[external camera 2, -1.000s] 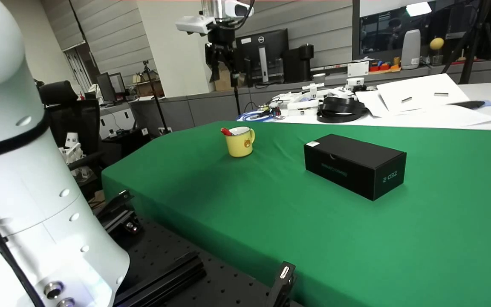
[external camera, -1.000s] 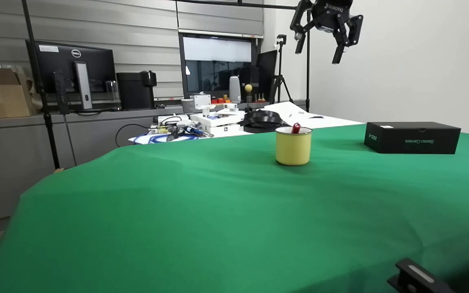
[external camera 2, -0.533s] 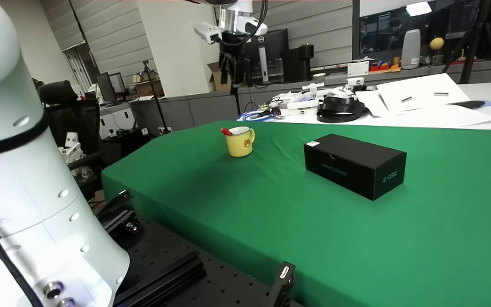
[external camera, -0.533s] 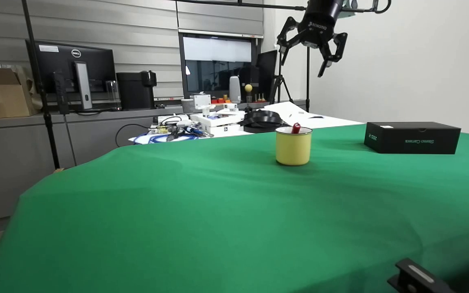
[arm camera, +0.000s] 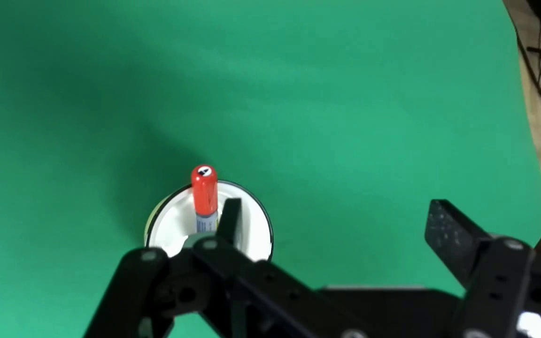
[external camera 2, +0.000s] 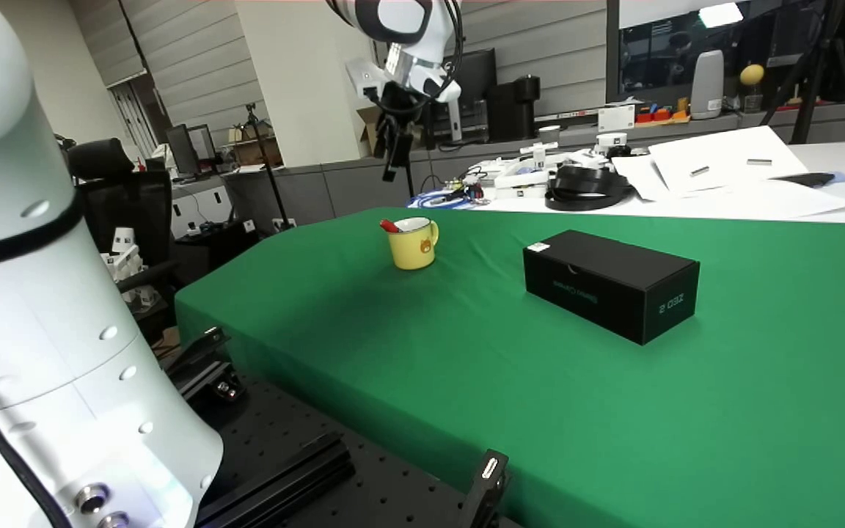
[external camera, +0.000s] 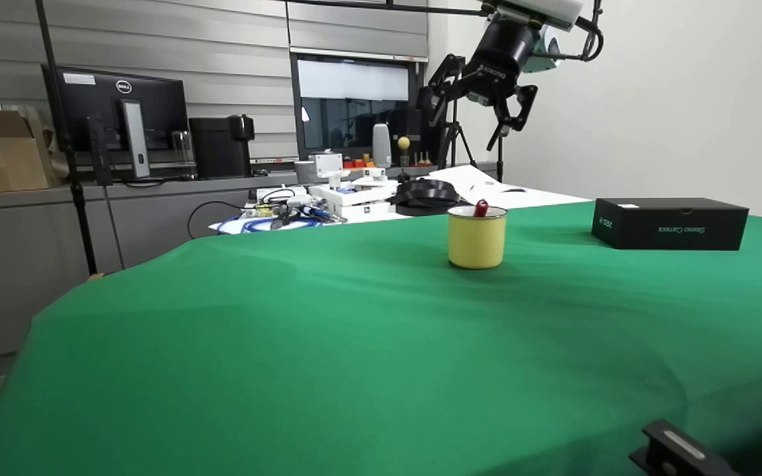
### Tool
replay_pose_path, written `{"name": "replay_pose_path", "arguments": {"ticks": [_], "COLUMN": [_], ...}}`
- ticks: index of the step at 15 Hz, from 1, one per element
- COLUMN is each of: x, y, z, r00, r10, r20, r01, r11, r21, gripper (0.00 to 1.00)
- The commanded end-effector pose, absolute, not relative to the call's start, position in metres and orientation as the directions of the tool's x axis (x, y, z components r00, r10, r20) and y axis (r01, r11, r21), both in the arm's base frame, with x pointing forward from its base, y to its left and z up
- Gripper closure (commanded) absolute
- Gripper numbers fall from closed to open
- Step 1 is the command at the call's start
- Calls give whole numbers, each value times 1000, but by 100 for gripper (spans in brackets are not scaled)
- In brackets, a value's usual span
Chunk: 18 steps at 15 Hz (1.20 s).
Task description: Take the marker out of the cup and put it on the box
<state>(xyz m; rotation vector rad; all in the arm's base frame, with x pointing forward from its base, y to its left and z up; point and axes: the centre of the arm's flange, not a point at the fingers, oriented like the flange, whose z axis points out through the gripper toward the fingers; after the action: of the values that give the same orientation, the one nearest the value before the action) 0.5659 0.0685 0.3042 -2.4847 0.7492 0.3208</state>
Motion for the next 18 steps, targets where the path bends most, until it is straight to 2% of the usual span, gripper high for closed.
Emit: {"name": "replay_pose_path", "arguments": {"ticks": [1, 11, 15, 18], "x": [565, 569, 572, 574], "y": [69, 65, 52, 39], "z": [300, 291, 271, 261], "r00": [830, 827, 783, 728], "r10": [-421, -406, -459, -508], "r20": [-366, -389, -420, -461], "r01": [-551, -553, -616, -685], "r11": [-719, -711, -662, -568], "r21": [-423, -434, -427, -456], "gripper": [0, 0, 0, 0]}}
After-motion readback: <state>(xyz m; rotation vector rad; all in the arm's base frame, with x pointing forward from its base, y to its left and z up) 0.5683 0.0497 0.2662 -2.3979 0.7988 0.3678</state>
